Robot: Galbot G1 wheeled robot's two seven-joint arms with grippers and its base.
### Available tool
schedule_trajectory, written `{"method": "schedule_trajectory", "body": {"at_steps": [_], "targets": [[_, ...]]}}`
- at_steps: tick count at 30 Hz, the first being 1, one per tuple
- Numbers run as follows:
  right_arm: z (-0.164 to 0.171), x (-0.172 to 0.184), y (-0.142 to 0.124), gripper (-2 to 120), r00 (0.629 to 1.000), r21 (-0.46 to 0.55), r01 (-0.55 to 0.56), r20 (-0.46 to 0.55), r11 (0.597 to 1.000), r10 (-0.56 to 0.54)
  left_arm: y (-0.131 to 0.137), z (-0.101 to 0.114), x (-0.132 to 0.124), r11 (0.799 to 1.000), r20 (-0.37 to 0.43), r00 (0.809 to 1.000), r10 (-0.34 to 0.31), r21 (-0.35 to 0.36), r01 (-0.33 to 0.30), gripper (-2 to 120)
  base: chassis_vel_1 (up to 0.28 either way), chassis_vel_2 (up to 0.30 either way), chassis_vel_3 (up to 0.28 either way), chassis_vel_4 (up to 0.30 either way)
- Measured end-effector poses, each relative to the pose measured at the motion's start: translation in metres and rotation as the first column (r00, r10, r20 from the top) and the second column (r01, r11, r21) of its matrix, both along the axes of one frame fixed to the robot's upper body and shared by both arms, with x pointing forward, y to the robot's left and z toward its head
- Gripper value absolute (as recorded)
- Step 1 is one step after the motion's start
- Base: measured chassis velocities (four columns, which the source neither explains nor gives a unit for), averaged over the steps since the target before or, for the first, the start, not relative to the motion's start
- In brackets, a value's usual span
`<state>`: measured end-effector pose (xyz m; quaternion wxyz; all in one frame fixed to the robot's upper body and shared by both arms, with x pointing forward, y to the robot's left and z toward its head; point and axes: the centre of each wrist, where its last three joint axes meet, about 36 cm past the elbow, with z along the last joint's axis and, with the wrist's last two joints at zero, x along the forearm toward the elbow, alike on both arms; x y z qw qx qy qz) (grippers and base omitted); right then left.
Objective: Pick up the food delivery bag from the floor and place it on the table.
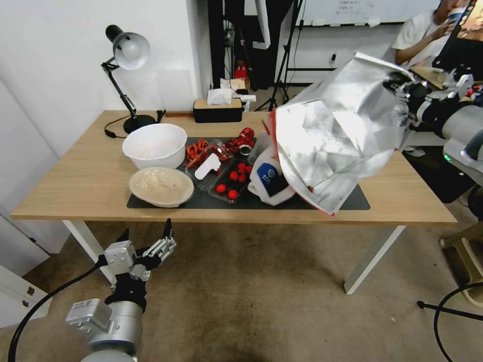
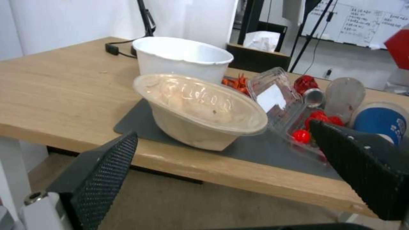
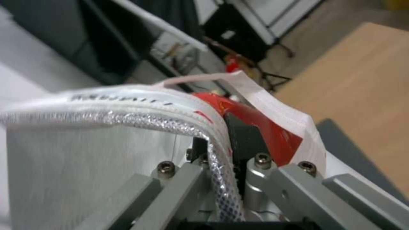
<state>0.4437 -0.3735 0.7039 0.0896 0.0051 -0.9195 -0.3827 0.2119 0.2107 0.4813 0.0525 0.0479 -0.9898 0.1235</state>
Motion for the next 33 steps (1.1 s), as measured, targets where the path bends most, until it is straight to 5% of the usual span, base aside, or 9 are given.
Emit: {"method": "schedule_trajectory", "body": {"at_steps": [19,33], "targets": [[0.012,0.01,-0.008,0,0.952,-0.061,0.125,-0.274,0.99,-0.138,-0.001,-0.002,0.0,1.0,-0.003,1.0,-0.001,0.006,0.001,100,0.0,0.0,0.0,0.0],[0.01,0.018,-0.009,0,0.929,-0.103,0.153,-0.324,0.983,-0.178,-0.001,-0.003,0.0,1.0,-0.006,1.0,0.001,0.006,-0.001,100,0.0,0.0,0.0,0.0]]}}
